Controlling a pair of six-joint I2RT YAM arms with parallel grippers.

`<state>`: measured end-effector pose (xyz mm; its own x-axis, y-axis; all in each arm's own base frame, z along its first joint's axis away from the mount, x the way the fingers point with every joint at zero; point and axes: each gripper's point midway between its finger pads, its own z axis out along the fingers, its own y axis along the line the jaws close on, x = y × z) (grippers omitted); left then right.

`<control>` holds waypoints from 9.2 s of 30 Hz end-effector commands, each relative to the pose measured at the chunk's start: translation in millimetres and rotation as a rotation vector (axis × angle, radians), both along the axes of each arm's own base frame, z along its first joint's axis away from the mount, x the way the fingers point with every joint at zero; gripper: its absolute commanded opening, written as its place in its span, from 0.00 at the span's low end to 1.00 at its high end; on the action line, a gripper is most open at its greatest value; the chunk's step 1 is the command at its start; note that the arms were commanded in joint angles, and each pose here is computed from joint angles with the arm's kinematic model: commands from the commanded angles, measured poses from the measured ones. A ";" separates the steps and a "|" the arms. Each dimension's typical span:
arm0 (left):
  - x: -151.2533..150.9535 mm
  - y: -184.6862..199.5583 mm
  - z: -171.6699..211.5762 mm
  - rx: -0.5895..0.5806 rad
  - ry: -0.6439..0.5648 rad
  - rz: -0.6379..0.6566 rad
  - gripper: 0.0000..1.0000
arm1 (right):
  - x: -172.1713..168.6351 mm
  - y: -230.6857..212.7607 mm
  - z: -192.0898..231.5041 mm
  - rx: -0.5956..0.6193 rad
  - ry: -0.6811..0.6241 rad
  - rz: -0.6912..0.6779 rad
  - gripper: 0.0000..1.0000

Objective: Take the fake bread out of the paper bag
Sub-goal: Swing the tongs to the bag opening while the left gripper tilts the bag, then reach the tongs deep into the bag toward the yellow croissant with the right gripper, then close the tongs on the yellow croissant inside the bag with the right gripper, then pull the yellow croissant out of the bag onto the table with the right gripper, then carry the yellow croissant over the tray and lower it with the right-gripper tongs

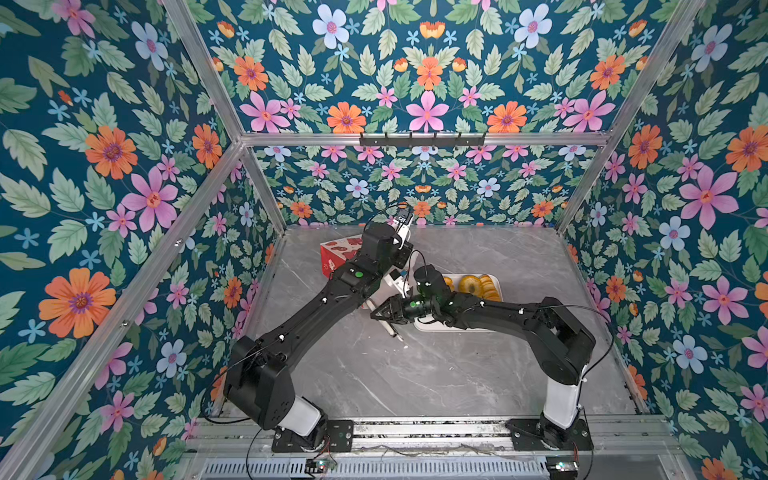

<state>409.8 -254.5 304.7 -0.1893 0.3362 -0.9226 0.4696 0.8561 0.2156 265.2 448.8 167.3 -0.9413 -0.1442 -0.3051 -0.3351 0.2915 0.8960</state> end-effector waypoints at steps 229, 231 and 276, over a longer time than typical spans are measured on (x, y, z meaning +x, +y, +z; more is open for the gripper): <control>-68.5 45.3 -13.7 -0.314 -0.150 0.014 0.00 | -82.6 -141.1 13.1 -0.305 0.046 -0.102 0.04; -66.3 48.5 -17.3 -0.311 -0.145 0.037 0.00 | -84.8 -147.5 17.9 -0.307 0.039 -0.106 0.03; -62.1 143.8 -37.3 -0.387 -0.178 0.441 0.00 | -48.2 -211.4 8.3 -0.543 0.112 -0.029 0.04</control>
